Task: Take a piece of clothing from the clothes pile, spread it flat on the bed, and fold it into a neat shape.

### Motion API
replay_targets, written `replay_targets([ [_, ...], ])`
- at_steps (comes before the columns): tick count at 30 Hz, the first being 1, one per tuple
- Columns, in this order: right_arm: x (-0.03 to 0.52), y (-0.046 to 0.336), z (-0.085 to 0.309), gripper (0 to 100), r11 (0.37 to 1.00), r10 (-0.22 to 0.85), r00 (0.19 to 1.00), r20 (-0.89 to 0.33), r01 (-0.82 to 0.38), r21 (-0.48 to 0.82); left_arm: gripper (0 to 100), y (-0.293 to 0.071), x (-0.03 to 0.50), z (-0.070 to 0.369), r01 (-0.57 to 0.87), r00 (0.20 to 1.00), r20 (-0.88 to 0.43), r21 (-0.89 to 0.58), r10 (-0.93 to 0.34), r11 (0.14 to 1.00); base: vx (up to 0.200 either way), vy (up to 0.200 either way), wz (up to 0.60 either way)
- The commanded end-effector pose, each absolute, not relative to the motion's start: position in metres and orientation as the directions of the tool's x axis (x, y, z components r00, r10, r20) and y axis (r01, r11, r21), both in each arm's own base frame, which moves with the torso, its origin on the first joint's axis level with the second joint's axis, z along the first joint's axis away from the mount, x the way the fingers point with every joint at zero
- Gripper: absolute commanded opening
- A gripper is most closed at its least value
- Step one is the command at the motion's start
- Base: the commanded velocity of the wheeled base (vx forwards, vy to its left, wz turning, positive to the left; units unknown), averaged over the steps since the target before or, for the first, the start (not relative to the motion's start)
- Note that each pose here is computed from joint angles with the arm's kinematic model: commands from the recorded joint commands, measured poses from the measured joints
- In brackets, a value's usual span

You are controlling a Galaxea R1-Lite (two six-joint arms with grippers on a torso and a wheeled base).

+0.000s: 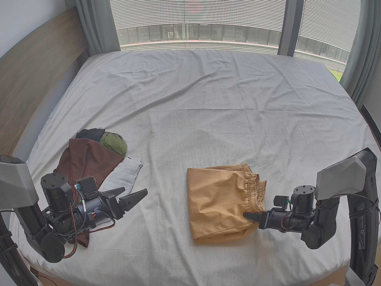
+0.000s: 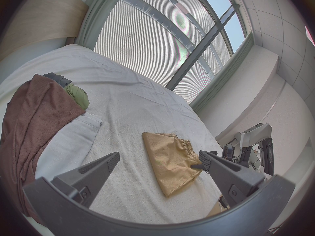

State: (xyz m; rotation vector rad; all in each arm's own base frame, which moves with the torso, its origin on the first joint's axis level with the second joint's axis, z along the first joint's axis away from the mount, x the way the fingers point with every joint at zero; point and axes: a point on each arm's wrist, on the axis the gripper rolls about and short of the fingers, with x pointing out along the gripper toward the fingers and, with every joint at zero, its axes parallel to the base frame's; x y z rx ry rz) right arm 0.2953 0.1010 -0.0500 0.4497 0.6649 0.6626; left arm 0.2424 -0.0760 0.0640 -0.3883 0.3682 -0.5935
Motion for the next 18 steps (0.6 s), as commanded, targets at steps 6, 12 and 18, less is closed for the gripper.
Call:
replay_targets([
  [6, 0.301, 0.11, 0.004, 0, 0.636, 0.741, 0.62, -0.259, -0.523, 0.567, 100, -0.077, 0.242, 0.064, 0.468, 0.767, -0.22, -0.452, -0.603, 0.759, 0.0, 0.0, 0.0],
  [12, 0.298, 0.119, 0.042, 0, 0.548, 0.802, 0.578, -0.151, -0.611, 0.572, 100, -0.078, 0.24, 0.064, 0.47, 0.763, -0.224, -0.452, -0.606, 0.758, 0.0, 0.0, 0.0],
  [18, 0.3, 0.136, 0.072, 0, 0.497, 0.831, 0.549, -0.087, -0.663, 0.56, 100, -0.077, 0.24, 0.064, 0.47, 0.764, -0.223, -0.451, -0.605, 0.759, 0.0, 0.0, 0.0],
])
